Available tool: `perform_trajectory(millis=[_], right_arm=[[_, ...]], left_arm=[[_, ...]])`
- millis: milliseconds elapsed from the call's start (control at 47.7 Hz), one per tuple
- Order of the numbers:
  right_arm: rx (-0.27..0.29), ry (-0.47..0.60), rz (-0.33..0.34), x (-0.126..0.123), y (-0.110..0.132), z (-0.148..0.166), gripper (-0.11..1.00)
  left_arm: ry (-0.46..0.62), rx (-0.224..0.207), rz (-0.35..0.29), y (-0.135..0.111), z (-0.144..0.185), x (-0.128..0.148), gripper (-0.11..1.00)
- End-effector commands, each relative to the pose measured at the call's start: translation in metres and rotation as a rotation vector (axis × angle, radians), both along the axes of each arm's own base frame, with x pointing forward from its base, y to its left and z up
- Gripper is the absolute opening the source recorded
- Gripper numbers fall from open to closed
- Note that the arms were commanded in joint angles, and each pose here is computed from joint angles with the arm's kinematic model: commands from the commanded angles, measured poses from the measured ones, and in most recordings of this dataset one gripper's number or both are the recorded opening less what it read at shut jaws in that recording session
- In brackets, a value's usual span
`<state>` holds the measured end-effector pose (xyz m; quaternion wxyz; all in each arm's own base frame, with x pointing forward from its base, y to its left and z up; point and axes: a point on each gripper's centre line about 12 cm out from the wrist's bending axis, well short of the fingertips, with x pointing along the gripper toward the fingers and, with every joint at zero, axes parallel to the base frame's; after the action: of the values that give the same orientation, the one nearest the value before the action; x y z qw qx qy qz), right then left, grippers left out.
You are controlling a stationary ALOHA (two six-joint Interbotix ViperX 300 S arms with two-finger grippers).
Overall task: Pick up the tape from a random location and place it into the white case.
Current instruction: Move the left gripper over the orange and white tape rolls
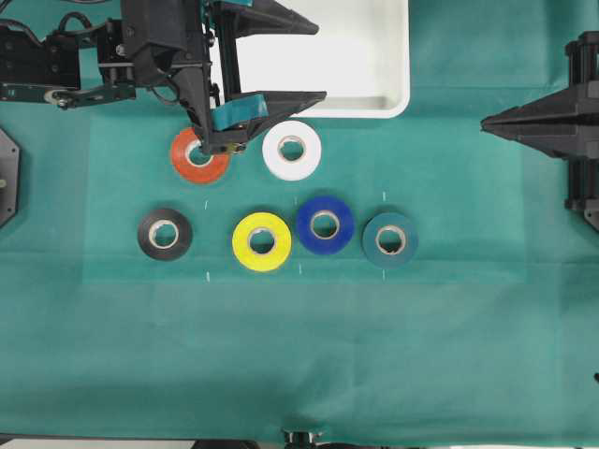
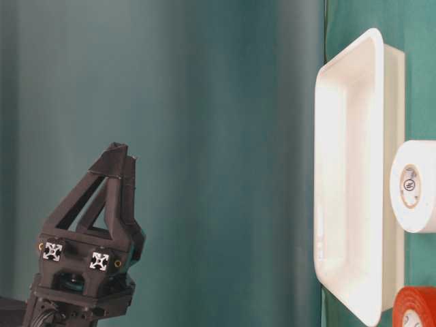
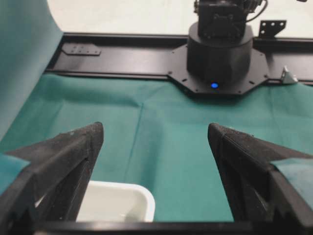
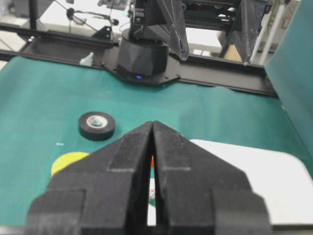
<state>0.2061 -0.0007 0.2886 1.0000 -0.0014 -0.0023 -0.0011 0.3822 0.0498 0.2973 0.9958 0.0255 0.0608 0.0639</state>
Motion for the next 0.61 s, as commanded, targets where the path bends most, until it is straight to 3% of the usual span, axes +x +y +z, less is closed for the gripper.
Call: perform_trajectory(millis=[0, 378, 587], right_arm=[[-0.002, -0.025, -0.002, 0.003, 0.0, 0.01, 0.0], [-0.002, -0.023, -0.002, 0.003, 0.0, 0.01, 0.0], [-0.002, -0.02, -0.002, 0.003, 0.0, 0.01, 0.0]], left_arm=[[-0.023, 0.0, 0.002, 0.0, 0.011, -0.001, 1.0], [0.09, -0.02, 0.001, 0.0, 0.016, -0.003, 1.0], [0.222, -0.041, -0.001, -0.001, 0.021, -0.001, 1.0]])
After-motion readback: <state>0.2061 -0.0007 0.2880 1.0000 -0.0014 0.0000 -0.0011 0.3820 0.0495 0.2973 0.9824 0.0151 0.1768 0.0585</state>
